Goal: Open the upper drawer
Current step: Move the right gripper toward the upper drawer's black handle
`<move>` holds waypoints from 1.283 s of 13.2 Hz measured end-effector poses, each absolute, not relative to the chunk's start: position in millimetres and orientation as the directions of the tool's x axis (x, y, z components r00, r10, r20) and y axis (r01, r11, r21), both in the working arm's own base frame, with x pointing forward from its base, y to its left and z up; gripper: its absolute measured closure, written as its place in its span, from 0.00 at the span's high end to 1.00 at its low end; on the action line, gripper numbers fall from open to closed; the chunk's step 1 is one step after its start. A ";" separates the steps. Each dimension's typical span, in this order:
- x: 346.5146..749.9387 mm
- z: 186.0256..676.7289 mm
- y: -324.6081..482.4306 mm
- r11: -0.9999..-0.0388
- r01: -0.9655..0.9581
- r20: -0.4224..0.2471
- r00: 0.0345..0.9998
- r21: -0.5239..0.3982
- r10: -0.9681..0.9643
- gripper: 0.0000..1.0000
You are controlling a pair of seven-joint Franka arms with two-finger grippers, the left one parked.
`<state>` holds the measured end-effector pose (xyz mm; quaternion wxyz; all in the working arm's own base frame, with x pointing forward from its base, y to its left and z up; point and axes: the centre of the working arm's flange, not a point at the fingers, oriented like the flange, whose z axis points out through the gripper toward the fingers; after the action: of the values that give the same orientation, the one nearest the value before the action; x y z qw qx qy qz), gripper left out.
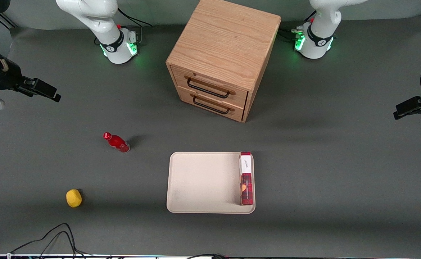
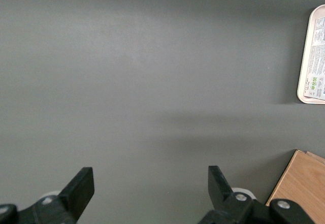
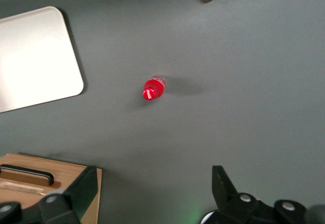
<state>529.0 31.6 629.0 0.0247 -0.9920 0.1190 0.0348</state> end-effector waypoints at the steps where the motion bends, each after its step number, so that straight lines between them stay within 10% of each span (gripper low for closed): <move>1: 528.4 628.6 31.4 -0.974 -0.222 -0.079 0.973 -0.039 -0.219 1.00; 17: 511.6 631.6 223.0 -0.920 0.382 0.041 0.924 -0.088 0.380 1.00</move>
<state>511.6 223.0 631.6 0.0471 -0.9797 -0.1944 -0.0114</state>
